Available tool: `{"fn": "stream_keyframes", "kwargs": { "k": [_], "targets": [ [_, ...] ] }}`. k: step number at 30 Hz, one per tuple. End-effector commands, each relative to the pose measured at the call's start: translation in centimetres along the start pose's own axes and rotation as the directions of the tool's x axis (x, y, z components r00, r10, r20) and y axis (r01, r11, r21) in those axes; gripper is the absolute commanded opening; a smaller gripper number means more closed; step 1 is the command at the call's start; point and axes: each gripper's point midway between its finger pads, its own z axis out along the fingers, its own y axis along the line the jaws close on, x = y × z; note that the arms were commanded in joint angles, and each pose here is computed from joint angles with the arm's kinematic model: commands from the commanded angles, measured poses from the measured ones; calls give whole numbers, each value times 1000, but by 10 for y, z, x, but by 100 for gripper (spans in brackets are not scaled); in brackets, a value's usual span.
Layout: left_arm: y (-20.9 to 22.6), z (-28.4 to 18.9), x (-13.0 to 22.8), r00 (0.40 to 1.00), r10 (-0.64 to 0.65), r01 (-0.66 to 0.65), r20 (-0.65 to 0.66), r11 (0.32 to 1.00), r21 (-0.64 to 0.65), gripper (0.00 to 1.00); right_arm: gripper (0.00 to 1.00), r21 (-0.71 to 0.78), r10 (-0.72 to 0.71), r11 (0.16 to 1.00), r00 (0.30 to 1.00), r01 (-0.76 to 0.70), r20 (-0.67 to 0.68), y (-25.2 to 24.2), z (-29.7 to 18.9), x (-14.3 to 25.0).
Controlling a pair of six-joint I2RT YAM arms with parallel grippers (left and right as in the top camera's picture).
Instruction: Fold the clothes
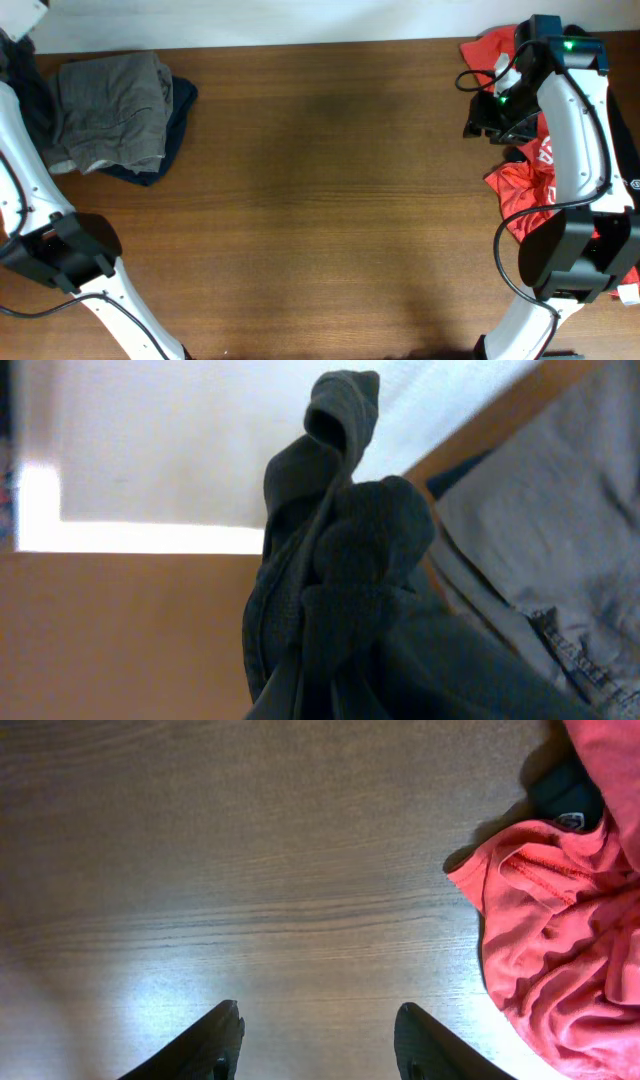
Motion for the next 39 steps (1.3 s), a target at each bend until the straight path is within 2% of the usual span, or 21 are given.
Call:
{"fn": "stream_keyframes", "kwargs": {
  "k": [1,7,15,20,25,26,29,30,31,32,37,39],
  "targets": [
    [11,-9,4,995,88,-87,47,996,-20,0,54,8,-6,1000,1000,6,5,-2,-5,1],
    [-1,16,18,996,80,-80,32,997,-4,0,54,13,-3,1000,1000,3,-17,-3,-5,6],
    [-17,29,9,993,84,-86,78,996,25,0,54,13,-3,1000,1000,4,-14,-3,-5,5],
    [-40,27,-33,983,48,-63,176,995,80,0,54,11,-6,1000,1000,6,7,-2,-5,0],
    [-94,21,-80,971,56,-106,231,972,208,0,54,12,-7,1000,1000,7,7,-2,-5,0],
    [-107,20,-87,970,64,-121,236,964,238,4,54,12,-6,1000,1000,6,5,-2,-5,1],
    [-151,17,-105,966,86,-167,243,927,335,27,54,12,-6,1000,1000,6,5,-2,-5,1],
    [-168,15,-110,964,94,-184,247,910,371,51,54,12,-6,1000,1000,6,5,-2,-5,1],
    [-186,12,-116,962,99,-201,256,889,411,84,54,12,-6,1000,1000,6,5,-2,-5,1],
    [-201,9,-122,957,99,-217,273,869,445,99,54,12,-6,1000,1000,6,6,-2,-5,1],
    [-271,-12,-156,923,63,-290,380,762,579,99,54,11,-8,1000,1000,7,12,-2,-5,-1],
    [-283,-16,-167,932,7,-245,363,751,614,99,54,11,-7,1000,1000,7,12,-2,-5,-1]
  ]
}}
